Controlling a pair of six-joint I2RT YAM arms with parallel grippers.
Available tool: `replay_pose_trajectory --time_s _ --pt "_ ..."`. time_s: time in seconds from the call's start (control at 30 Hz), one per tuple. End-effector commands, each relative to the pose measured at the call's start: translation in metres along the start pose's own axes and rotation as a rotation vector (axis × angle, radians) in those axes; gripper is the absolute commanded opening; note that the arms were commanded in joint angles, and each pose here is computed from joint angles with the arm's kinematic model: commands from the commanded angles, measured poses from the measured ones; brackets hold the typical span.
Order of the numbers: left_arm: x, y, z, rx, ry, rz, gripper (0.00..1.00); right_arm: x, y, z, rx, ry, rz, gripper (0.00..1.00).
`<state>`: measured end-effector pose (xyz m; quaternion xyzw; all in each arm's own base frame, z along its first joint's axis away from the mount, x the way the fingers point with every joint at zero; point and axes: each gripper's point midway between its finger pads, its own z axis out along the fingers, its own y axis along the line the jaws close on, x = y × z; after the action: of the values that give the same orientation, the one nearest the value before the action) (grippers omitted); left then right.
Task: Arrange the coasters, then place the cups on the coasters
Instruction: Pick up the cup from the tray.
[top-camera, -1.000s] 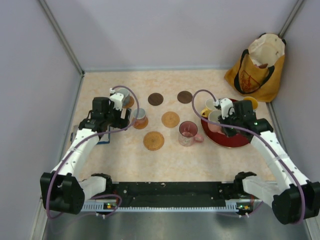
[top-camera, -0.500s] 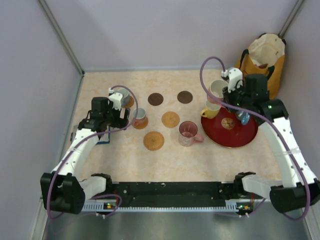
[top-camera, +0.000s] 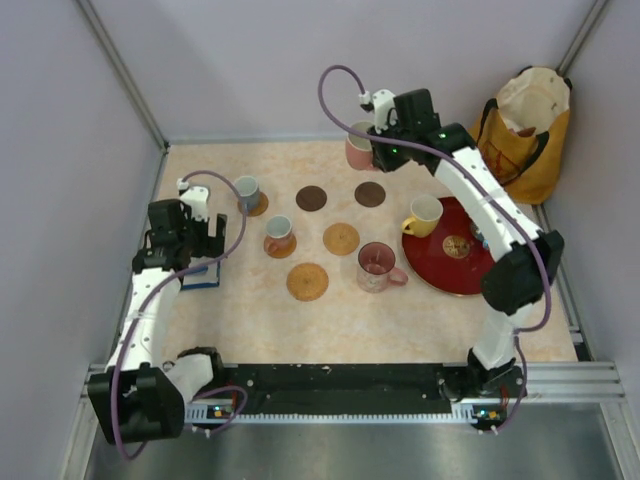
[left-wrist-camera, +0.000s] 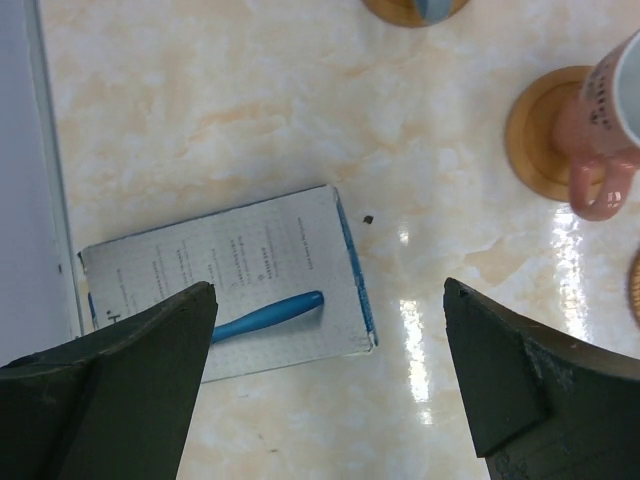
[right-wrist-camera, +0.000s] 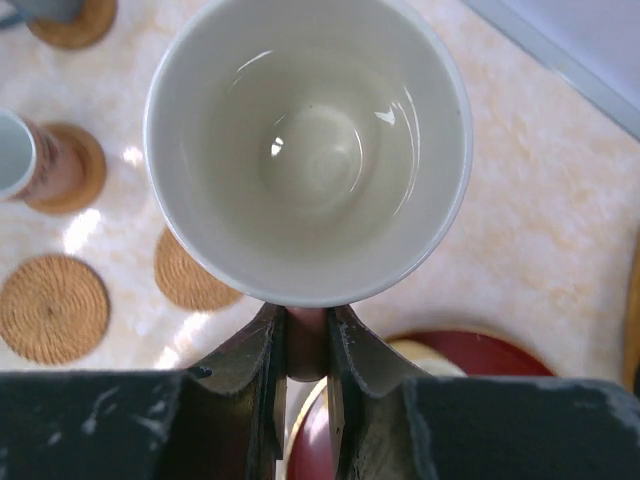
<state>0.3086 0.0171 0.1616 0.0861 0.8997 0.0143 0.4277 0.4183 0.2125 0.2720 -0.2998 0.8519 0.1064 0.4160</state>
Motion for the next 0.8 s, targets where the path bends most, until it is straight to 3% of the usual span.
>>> replay_pose_trajectory --time_s 0.0,0.33,0.77 --pt "0.015 0.014 -0.005 -0.067 0.007 -0.005 0.99 -0.089 0.011 0.020 0.003 -0.229 0.026 0.00" --pt "0.021 0.018 -0.017 -0.055 -0.061 -0.031 0.99 -0.086 0.069 0.115 -0.041 -0.166 0.023 0.00" --pt "0.024 0.021 -0.019 -0.032 -0.079 -0.066 0.98 -0.050 0.085 0.168 -0.046 -0.082 0.020 0.00"
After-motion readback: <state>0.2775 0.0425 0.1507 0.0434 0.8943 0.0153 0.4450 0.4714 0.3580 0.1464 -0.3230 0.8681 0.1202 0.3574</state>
